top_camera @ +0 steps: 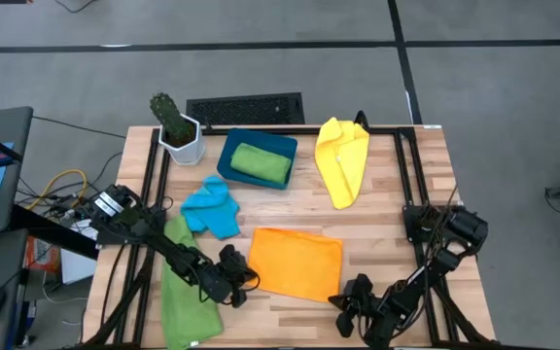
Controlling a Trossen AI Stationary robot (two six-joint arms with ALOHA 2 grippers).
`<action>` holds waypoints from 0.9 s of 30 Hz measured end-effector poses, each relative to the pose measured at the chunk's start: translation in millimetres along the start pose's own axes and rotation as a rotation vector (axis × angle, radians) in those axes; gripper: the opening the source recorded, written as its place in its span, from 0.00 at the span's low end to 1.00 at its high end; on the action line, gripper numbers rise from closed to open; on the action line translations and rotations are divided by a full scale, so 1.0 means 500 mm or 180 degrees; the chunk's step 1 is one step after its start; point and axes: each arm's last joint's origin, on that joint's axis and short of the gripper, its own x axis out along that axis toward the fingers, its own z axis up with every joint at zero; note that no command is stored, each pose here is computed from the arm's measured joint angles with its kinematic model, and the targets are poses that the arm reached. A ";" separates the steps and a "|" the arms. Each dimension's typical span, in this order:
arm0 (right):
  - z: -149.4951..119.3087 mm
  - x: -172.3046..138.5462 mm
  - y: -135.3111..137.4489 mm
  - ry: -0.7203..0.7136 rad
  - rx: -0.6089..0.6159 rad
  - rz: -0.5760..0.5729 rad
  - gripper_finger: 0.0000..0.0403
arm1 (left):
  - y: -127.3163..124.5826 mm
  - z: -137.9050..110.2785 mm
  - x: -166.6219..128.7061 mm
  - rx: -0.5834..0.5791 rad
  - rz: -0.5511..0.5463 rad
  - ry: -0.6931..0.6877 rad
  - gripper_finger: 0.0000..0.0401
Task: Fold microfiber towels
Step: Fold the orange towel
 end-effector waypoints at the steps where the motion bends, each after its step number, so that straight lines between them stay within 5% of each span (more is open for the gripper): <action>1: 0.003 -0.002 0.001 0.0012 0.0018 0.0008 0.04 | 0.001 0.001 0.001 -0.0008 -0.0008 0.0010 0.00; 14: 0.093 -0.050 0.029 -0.0107 -0.0216 0.0200 0.07 | -0.010 0.072 -0.075 0.0303 -0.0228 -0.0134 0.00; 27: 0.082 -0.039 0.021 -0.0031 -0.0162 0.0105 0.08 | -0.014 -0.011 -0.043 0.0453 -0.0001 0.0086 0.00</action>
